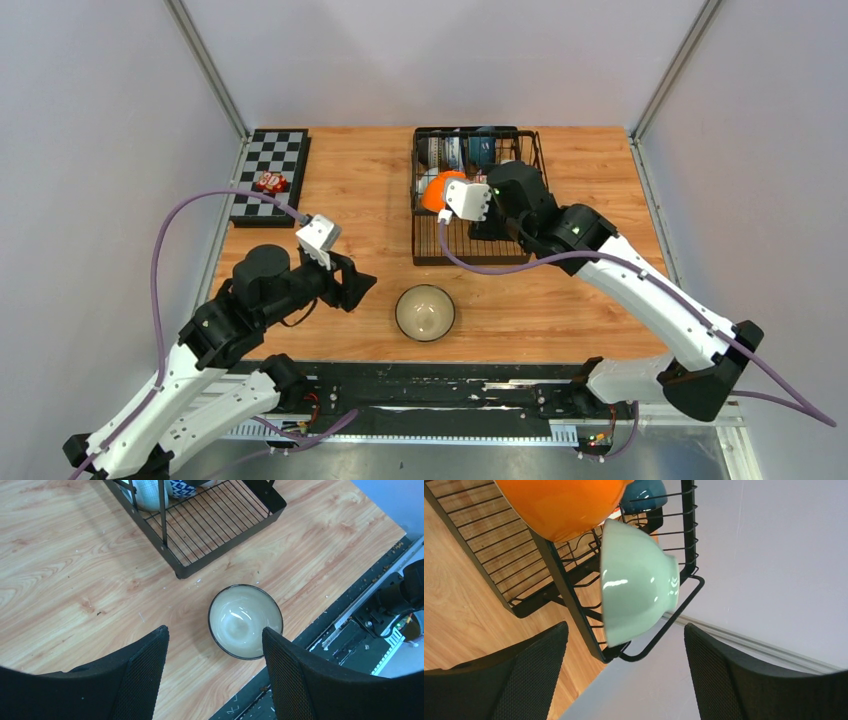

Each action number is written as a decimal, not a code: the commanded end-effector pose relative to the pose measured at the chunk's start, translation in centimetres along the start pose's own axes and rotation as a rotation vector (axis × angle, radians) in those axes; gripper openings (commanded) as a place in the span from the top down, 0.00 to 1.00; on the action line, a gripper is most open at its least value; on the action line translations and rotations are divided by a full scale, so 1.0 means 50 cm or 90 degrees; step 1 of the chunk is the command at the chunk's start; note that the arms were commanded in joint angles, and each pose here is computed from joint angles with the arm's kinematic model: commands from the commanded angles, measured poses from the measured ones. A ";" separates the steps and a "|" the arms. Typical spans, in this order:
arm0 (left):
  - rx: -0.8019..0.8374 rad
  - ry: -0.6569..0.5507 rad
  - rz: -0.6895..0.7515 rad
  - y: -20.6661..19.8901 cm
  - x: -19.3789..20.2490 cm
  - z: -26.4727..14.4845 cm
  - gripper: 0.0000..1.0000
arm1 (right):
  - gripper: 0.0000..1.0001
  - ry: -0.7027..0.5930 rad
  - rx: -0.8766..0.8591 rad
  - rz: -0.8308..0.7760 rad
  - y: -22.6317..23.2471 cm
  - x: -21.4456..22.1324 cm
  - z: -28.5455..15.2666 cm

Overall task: Load the bowls into the dish rack
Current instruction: Turn the bowl upside down on the dish rack, then pick up the bowl from the center of the board, then turn the bowl upside down on the dish rack.

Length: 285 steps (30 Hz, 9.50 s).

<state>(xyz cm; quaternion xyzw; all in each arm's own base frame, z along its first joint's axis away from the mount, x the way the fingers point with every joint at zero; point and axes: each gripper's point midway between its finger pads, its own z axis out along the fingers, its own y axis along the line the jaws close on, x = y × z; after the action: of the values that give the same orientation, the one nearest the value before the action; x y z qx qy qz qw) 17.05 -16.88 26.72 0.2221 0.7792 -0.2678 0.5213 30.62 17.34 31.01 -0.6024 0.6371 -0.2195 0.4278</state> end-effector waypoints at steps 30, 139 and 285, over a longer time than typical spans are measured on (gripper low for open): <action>-0.012 0.085 -0.075 -0.005 0.050 0.059 0.30 | 0.00 -0.209 0.012 0.386 0.020 -0.034 -0.144; 0.088 -0.072 -0.324 -0.048 0.072 0.177 1.00 | 0.00 -0.356 -0.424 0.960 0.338 -0.178 -0.124; 0.169 -0.225 -0.363 -0.061 -0.038 0.156 1.00 | 0.73 -0.581 -0.400 0.958 0.248 -0.306 -0.232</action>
<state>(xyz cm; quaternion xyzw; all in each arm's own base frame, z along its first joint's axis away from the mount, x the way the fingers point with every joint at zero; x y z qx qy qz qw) 20.07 -25.11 23.25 0.0383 0.6940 -0.5335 0.4820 15.19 30.82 29.89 -0.0920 0.6837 0.5199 0.5038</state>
